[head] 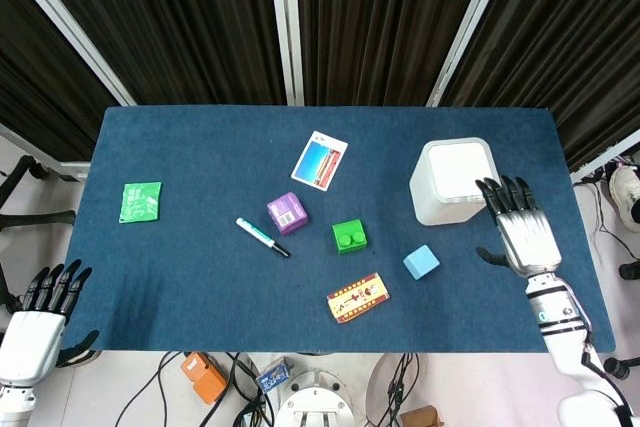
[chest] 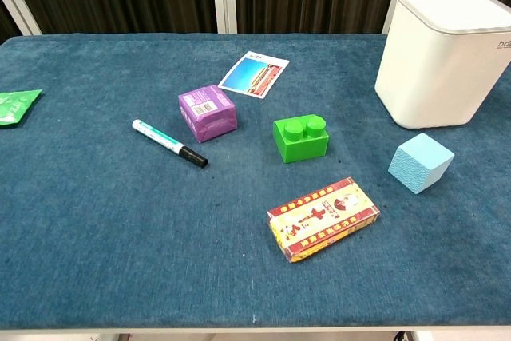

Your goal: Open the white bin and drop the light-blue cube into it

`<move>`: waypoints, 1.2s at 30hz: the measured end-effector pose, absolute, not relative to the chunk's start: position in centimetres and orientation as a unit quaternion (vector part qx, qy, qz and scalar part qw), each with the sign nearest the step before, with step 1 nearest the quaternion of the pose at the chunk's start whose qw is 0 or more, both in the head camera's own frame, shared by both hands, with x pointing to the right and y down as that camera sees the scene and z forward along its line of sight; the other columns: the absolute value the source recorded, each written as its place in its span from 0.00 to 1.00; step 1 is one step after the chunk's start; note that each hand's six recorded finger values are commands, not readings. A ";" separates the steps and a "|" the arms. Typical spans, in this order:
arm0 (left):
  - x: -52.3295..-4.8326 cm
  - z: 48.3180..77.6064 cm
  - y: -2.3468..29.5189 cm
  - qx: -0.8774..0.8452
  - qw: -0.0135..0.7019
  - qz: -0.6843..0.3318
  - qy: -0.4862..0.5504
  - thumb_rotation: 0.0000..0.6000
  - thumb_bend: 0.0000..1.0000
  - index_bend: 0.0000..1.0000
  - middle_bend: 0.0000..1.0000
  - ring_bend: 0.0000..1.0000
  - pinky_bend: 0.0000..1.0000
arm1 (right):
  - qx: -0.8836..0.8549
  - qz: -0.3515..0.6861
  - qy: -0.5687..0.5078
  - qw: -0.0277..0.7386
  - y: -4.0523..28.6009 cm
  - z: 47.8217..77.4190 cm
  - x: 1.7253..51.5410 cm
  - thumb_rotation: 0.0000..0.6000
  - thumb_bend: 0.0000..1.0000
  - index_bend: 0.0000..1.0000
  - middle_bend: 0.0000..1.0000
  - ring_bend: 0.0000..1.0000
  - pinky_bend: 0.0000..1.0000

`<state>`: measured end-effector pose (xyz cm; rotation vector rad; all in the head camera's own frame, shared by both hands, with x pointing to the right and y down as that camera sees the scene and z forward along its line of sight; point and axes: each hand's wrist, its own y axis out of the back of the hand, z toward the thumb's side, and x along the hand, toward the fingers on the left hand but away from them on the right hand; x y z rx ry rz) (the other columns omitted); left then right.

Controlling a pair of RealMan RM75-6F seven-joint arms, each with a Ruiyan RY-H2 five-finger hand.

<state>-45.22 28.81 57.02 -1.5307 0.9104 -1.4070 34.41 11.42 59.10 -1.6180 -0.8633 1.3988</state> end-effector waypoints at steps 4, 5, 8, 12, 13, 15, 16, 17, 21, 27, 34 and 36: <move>-45.2 57.2 28.8 -0.613 0.420 -0.564 0.360 1.00 0.10 0.00 0.00 0.00 0.01 | -0.650 0.554 -0.337 0.395 10.8 59.9 33.7 1.00 0.28 0.00 0.16 0.00 0.00; -45.2 57.2 28.9 -0.613 0.420 -0.564 0.359 1.00 0.10 0.00 0.00 0.00 0.01 | -0.652 0.554 -0.338 0.392 10.8 60.1 33.7 1.00 0.28 0.00 0.16 0.00 0.00; -45.1 57.2 28.9 -0.613 0.422 -0.563 0.359 1.00 0.10 0.00 0.00 0.00 0.01 | -0.660 0.556 -0.331 0.381 10.6 60.9 33.5 1.00 0.28 0.00 0.16 0.00 0.00; -45.1 57.1 29.0 -0.612 0.425 -0.561 0.361 1.00 0.10 0.00 0.00 0.00 0.01 | -0.667 0.559 -0.323 0.372 11.0 61.7 33.6 1.00 0.28 0.00 0.19 0.00 0.00; -45.1 57.1 29.0 -0.612 0.425 -0.561 0.360 1.00 0.10 0.00 0.00 0.00 0.01 | -0.668 0.559 -0.321 0.371 11.1 61.9 33.6 1.00 0.28 0.00 0.19 0.00 0.00; -45.1 57.1 29.0 -0.612 0.425 -0.561 0.359 1.00 0.10 0.00 0.00 0.00 0.01 | -0.671 0.559 -0.319 0.368 11.3 62.2 33.6 1.00 0.28 0.00 0.20 0.00 0.00; -45.1 57.1 29.0 -0.613 0.425 -0.562 0.359 1.00 0.10 0.00 0.00 0.00 0.01 | -0.671 0.560 -0.318 0.368 11.4 62.3 33.6 1.00 0.28 0.00 0.20 0.00 0.00; -45.1 57.1 29.0 -0.613 0.424 -0.562 0.359 1.00 0.10 0.00 0.00 0.00 0.01 | -0.672 0.560 -0.316 0.368 11.4 62.5 33.6 1.00 0.28 0.00 0.21 0.00 0.00; -45.1 57.0 29.0 -0.613 0.425 -0.560 0.361 1.00 0.10 0.00 0.00 0.00 0.01 | -0.672 0.564 -0.310 0.365 11.6 63.0 33.6 1.00 0.28 0.00 0.27 0.00 0.00; -45.2 56.8 29.0 -0.612 0.425 -0.559 0.364 1.00 0.10 0.00 0.00 0.00 0.01 | -0.670 0.566 -0.310 0.367 11.8 62.8 33.9 1.00 0.28 0.00 0.29 0.00 0.00; -45.1 56.8 29.1 -0.612 0.427 -0.557 0.365 1.00 0.10 0.00 0.00 0.00 0.01 | -0.657 0.533 -0.355 0.397 11.0 60.4 34.0 1.00 0.28 0.00 0.08 0.00 0.00; -45.1 56.8 29.1 -0.612 0.427 -0.557 0.365 1.00 0.10 0.00 0.00 0.00 0.01 | -0.651 0.514 -0.370 0.418 10.8 59.2 34.0 1.00 0.28 0.00 0.04 0.00 0.00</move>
